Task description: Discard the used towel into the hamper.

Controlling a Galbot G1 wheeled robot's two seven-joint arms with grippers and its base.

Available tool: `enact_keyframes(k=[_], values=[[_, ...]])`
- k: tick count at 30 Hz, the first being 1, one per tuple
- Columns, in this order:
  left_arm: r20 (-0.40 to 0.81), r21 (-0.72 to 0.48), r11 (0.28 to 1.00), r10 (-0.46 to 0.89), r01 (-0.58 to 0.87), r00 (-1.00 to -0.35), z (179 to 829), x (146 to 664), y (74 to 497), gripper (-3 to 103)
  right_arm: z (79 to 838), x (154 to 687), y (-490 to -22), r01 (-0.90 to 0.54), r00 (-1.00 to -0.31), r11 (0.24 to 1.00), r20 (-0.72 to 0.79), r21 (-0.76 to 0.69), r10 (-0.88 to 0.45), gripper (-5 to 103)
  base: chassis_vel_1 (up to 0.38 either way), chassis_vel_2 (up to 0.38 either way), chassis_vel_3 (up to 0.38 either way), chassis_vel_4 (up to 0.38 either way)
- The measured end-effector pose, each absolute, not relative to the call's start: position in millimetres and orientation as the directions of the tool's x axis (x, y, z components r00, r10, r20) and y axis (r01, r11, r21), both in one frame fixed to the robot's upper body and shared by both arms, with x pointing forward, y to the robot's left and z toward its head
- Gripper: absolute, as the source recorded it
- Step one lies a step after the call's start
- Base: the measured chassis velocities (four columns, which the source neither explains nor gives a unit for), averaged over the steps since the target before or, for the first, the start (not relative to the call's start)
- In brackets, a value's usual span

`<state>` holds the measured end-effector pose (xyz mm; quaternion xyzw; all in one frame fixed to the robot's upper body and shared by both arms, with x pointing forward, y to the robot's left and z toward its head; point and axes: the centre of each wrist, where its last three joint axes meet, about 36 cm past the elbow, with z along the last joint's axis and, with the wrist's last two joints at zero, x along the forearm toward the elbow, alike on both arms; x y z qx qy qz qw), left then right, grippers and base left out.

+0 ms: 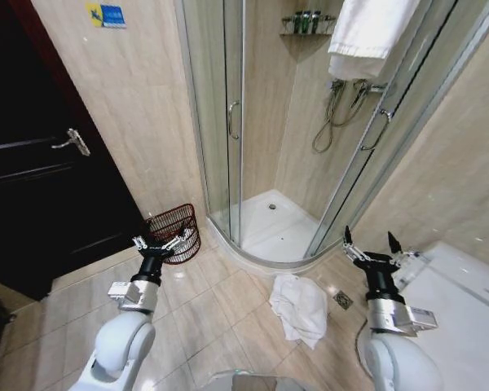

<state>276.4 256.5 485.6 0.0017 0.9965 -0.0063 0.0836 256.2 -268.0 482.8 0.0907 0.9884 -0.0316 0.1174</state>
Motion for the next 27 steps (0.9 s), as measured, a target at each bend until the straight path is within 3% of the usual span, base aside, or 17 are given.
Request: enact_keyframes(k=[27], values=[[-0.188,0.005,0.999,0.045,0.045,-0.981,493.1,270.1,257.1,100,497.7,252.2,-265.1,0.176,-0.955,0.983,-0.253,-0.055,0.156,100,0.000,0.000,0.000,0.000]])
